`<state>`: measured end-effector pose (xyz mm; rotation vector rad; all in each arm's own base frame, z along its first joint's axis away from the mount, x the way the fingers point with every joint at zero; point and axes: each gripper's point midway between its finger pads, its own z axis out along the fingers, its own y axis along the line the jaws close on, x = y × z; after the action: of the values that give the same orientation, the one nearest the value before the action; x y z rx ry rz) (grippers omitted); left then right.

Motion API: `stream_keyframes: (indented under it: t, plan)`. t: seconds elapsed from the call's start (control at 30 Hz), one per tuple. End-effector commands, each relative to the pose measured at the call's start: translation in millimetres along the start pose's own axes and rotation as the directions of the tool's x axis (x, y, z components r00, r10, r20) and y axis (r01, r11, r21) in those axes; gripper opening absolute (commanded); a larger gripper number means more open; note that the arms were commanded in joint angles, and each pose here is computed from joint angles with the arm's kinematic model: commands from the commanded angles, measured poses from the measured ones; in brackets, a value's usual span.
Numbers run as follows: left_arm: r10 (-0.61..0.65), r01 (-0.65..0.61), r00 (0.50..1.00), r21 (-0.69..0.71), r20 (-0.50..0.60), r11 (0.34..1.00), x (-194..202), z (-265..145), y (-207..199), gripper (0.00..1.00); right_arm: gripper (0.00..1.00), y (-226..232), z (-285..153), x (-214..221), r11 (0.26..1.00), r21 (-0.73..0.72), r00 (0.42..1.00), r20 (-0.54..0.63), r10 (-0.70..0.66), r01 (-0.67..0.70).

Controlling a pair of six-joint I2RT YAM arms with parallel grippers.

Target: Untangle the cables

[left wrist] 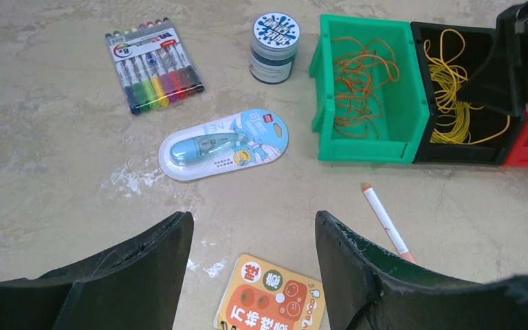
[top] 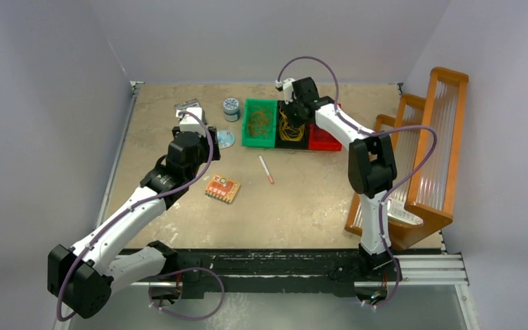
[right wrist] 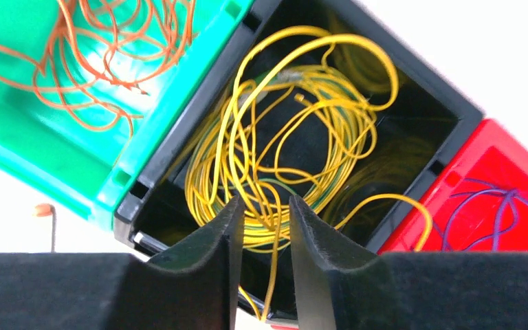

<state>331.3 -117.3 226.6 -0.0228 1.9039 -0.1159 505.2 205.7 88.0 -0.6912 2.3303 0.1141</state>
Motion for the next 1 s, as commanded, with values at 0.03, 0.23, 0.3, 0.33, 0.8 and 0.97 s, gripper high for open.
stream_keyframes:
  t: [0.03, 0.23, 0.3, 0.33, 0.8, 0.97]
  plan:
    - [-0.027, 0.026, 0.999, 0.012, 0.04, 1.0, -19.7, -0.9, -3.0, 0.65, 0.4, -15.6, -28.0, -54.3, 0.998, 0.058, 0.989, 0.15, 0.017, -0.026]
    - [-0.026, 0.025, 0.999, 0.013, 0.037, 1.0, -19.1, -0.1, -3.5, 0.64, 0.5, -23.7, -53.5, -69.1, 0.995, 0.099, 0.978, 0.209, 0.012, -0.034]
    - [-0.024, 0.023, 0.999, 0.014, 0.035, 1.0, -18.7, 0.4, -3.8, 0.64, 0.52, -28.2, -58.8, -69.6, 0.991, 0.125, 0.977, 0.214, 0.012, -0.039]
    - [-0.024, 0.024, 0.999, 0.014, 0.034, 1.0, -18.3, 0.5, -4.0, 0.64, 0.53, -31.8, -60.9, -69.2, 0.989, 0.142, 0.976, 0.215, 0.014, -0.045]
    - [-0.022, 0.021, 0.999, 0.022, 0.025, 1.0, -16.9, 2.2, -5.8, 0.64, 0.45, -78.9, -58.6, -40.9, 0.972, 0.207, 0.987, 0.137, 0.087, -0.114]
    - [-0.021, 0.021, 0.999, 0.02, 0.024, 1.0, -16.4, 2.1, -5.3, 0.64, 0.45, -78.0, -53.0, -34.9, 0.982, 0.161, 0.99, 0.118, 0.081, -0.1]
